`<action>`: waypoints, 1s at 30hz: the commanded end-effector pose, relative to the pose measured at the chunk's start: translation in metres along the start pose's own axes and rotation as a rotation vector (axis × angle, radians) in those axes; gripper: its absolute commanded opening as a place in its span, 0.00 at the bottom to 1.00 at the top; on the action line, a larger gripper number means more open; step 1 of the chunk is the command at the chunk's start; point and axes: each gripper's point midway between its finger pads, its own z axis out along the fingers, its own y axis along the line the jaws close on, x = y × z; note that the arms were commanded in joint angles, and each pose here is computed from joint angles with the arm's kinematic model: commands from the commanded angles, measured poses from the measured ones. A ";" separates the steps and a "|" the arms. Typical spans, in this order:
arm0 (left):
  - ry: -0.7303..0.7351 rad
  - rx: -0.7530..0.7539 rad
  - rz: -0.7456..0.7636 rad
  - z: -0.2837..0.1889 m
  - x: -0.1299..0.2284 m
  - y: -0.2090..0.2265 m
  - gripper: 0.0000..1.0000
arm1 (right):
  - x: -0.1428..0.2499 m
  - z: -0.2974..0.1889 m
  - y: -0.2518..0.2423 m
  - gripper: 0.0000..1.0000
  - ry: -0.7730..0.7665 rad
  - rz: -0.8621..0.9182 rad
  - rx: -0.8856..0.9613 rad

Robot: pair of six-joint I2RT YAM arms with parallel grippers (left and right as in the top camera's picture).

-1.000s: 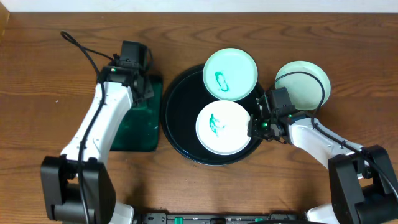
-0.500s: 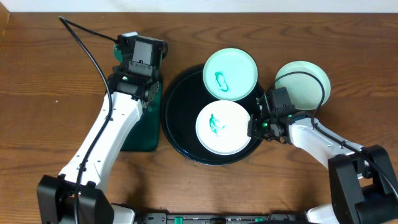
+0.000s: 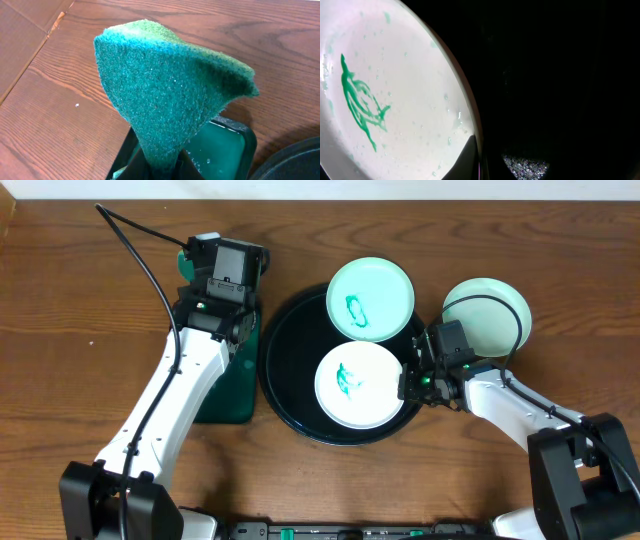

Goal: Clean dirty plates on tray and stack at the side
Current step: 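Dip the sponge in the basin and lift it with the left gripper, then scrub the lower plate with the sponge in the left gripper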

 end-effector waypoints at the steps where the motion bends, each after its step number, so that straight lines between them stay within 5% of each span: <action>1: -0.029 -0.031 -0.007 -0.006 -0.007 0.009 0.07 | 0.029 0.019 -0.014 0.01 0.102 0.007 0.036; 9: 0.112 -0.026 0.018 0.001 0.027 0.012 0.07 | 0.029 0.019 -0.014 0.01 0.102 0.007 0.035; 17: 0.665 0.256 -0.147 0.025 0.123 -0.005 0.07 | 0.029 0.020 -0.014 0.01 0.102 0.007 0.035; 30: 0.759 0.269 -0.235 0.026 0.134 0.002 0.07 | 0.029 0.019 -0.014 0.01 0.103 0.007 0.032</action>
